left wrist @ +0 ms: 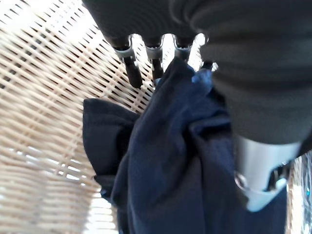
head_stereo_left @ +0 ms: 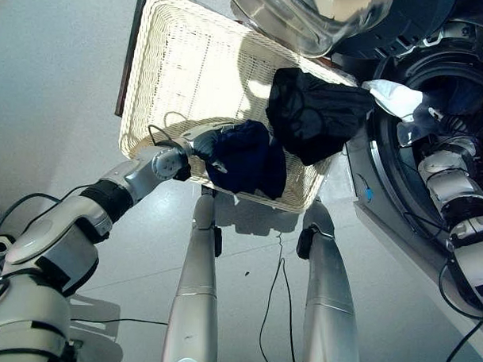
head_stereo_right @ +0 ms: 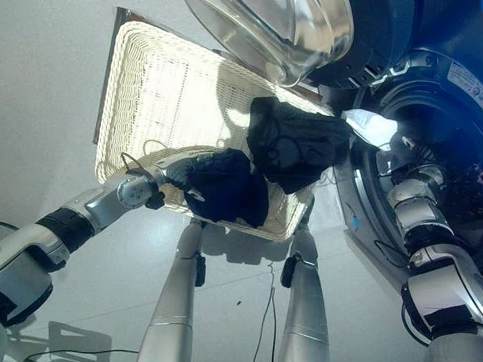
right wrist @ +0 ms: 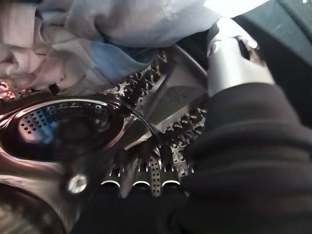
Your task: Put the clothes into the washing machine.
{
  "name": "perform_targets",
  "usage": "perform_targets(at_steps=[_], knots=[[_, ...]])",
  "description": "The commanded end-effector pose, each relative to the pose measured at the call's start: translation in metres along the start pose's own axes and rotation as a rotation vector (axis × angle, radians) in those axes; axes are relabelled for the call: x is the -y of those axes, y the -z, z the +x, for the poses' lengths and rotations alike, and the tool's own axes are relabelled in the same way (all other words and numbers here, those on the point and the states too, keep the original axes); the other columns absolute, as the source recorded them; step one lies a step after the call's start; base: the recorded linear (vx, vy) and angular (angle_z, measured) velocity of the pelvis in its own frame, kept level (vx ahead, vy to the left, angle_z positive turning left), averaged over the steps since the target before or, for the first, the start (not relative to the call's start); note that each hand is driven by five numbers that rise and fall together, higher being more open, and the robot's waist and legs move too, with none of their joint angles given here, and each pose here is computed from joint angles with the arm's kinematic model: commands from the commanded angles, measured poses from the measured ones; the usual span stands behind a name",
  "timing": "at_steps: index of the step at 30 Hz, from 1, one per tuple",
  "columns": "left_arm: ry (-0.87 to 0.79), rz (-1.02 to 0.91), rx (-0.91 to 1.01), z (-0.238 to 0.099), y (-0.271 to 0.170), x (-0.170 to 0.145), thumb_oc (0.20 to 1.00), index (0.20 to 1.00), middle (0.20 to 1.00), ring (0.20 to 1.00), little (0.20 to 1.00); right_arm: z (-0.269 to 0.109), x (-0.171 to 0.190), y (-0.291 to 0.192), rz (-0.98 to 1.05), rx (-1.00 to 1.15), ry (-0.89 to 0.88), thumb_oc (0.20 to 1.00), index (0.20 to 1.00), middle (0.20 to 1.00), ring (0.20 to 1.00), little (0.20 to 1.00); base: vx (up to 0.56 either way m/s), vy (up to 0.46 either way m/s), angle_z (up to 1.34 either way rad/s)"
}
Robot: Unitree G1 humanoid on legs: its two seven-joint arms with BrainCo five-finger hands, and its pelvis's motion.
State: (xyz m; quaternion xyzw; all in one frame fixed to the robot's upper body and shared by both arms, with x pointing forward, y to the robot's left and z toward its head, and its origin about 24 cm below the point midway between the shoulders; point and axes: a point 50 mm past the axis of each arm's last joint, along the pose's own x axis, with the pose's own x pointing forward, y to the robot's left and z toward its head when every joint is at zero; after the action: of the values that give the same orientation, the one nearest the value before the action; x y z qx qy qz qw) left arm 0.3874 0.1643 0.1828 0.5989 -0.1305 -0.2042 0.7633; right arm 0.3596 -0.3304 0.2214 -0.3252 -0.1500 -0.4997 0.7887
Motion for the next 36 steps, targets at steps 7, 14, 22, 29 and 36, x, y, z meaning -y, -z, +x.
perform_targets(at_steps=[7, 14, 22, 29, 36], knots=[[0.165, 0.049, -0.078, 0.005, 0.005, 0.073, 0.555, 0.555, 0.555, 0.555, 0.555, 0.003, 0.003, -0.023, 0.049, 0.097, 0.069, 1.000, 1.000, 1.000, 1.000, 1.000, 0.00, 0.000, 0.00], [0.044, 0.043, -0.084, 0.004, 0.008, 0.072, 0.200, 0.200, 0.200, 0.200, 0.200, 0.002, 0.001, -0.027, 0.054, 0.093, 0.072, 1.000, 1.000, 1.000, 1.000, 1.000, 0.00, 0.000, 0.00], [-0.043, -0.003, -0.088, 0.004, 0.009, 0.066, 0.200, 0.200, 0.200, 0.200, 0.200, -0.002, -0.001, -0.023, 0.053, 0.090, 0.067, 1.000, 1.000, 1.000, 1.000, 1.000, 0.00, 0.000, 0.00], [-0.140, -0.106, -0.081, 0.000, 0.010, 0.061, 1.000, 1.000, 1.000, 1.000, 1.000, -0.004, 0.001, -0.017, 0.051, 0.083, 0.073, 1.000, 1.000, 1.000, 1.000, 1.000, 0.00, 0.000, 0.00], [-0.159, -0.169, -0.042, -0.013, 0.008, 0.059, 1.000, 1.000, 1.000, 1.000, 1.000, -0.002, 0.013, -0.002, 0.043, 0.062, 0.094, 1.000, 1.000, 1.000, 1.000, 1.000, 0.00, 0.000, 0.00]])
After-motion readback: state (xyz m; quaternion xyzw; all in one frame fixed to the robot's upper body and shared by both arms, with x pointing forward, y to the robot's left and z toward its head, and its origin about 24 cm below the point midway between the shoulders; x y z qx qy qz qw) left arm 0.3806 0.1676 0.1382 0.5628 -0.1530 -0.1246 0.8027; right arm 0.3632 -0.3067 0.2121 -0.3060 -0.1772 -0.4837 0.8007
